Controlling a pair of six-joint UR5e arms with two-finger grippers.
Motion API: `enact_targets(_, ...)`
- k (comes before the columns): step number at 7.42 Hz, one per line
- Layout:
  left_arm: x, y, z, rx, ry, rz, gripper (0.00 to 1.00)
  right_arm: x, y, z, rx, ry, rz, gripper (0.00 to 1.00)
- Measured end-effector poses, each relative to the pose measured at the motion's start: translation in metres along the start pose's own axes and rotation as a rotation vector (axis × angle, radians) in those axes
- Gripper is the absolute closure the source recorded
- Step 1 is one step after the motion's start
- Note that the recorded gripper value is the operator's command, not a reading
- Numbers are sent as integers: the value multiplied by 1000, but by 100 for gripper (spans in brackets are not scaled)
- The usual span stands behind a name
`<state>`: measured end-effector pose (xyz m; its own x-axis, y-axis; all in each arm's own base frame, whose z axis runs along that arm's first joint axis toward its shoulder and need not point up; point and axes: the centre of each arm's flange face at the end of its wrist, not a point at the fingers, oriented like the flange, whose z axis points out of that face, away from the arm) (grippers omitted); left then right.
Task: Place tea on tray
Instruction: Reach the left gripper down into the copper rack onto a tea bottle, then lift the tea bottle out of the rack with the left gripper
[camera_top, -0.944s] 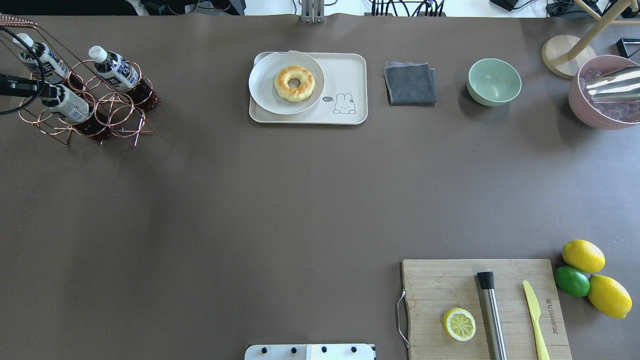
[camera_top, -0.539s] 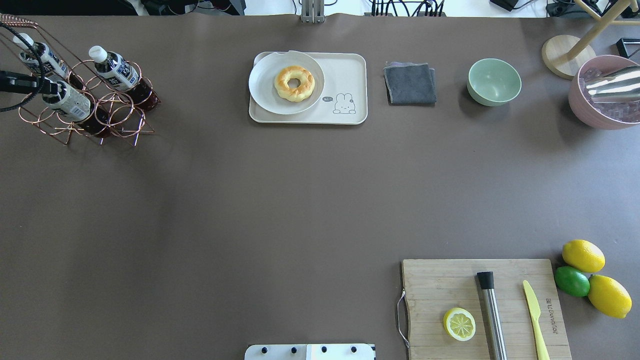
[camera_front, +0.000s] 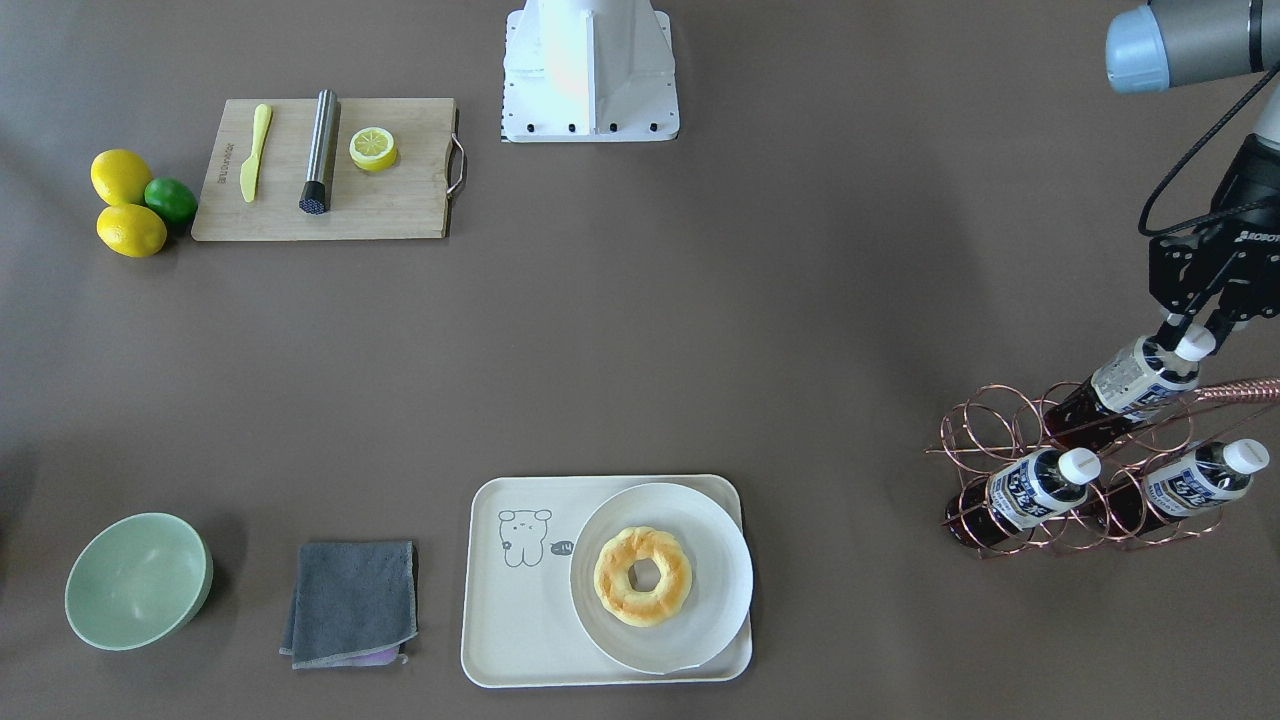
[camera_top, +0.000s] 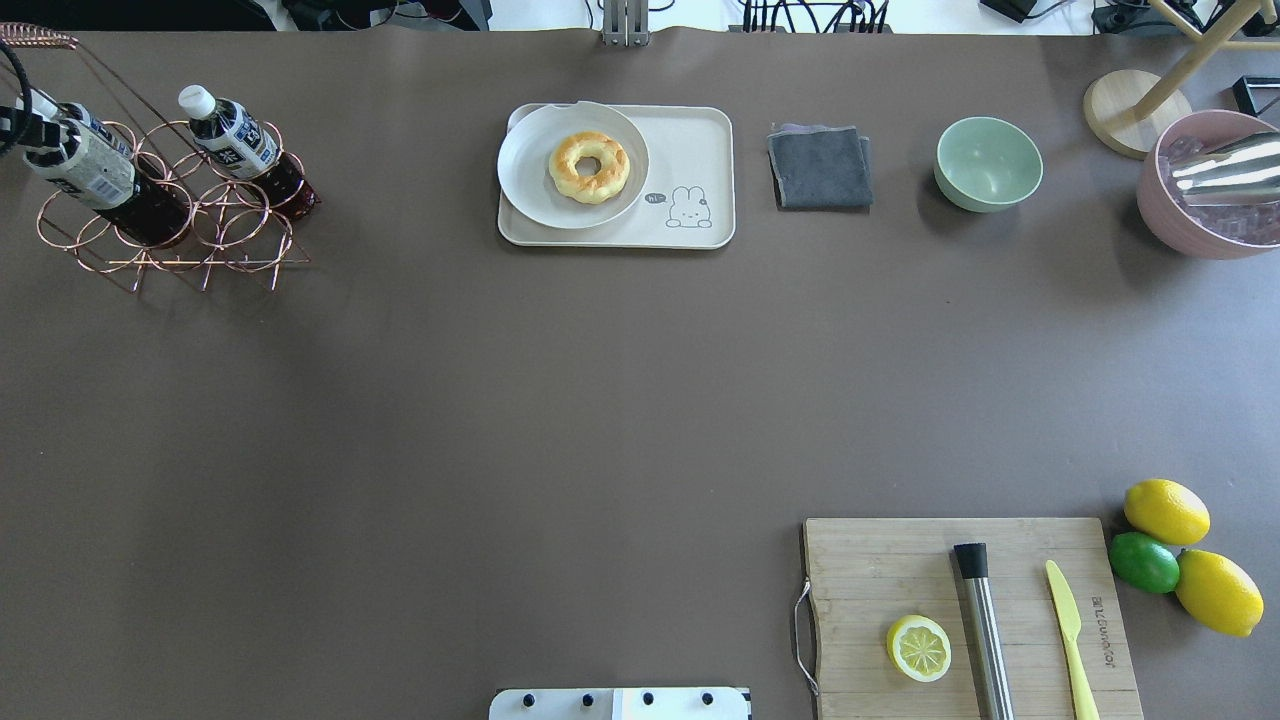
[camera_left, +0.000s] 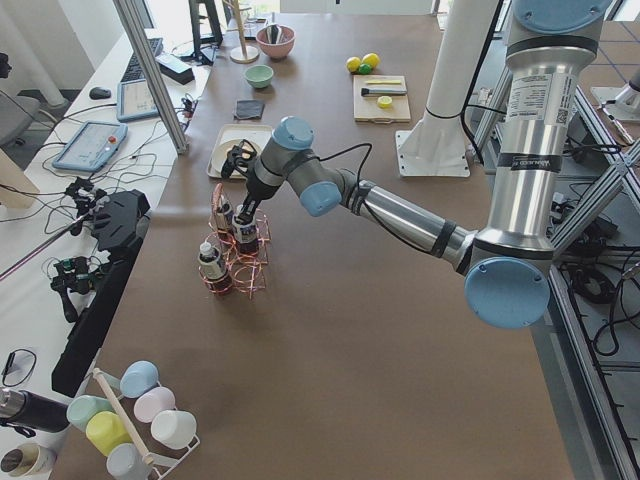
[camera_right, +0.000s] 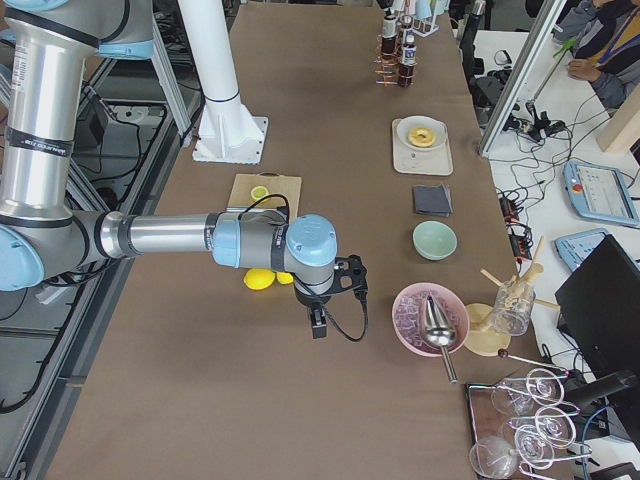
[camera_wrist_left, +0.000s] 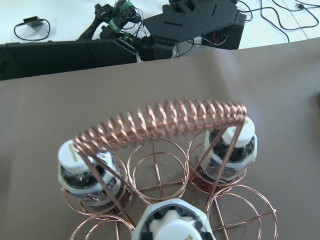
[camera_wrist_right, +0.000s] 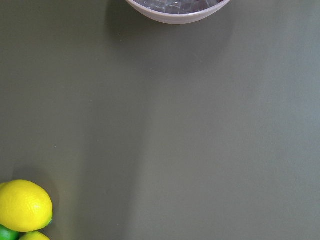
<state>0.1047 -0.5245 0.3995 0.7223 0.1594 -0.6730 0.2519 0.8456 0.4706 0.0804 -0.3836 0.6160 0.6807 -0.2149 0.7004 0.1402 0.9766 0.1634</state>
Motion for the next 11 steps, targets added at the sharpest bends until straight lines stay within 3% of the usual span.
enact_targets(4,13,-40,-79,-38,20,-75,100,1,1,1,-3,-2,4,0)
enact_targets(6,52,-34,-111,-63,29,-105,100,1,1,2,-4,-3,5,0)
enact_targets(9,185,-13,-116,-89,57,-202,100,2,2,2,-5,-3,6,0)
enact_targets(11,320,5,-108,-88,9,-231,100,2,3,3,-7,-5,7,0)
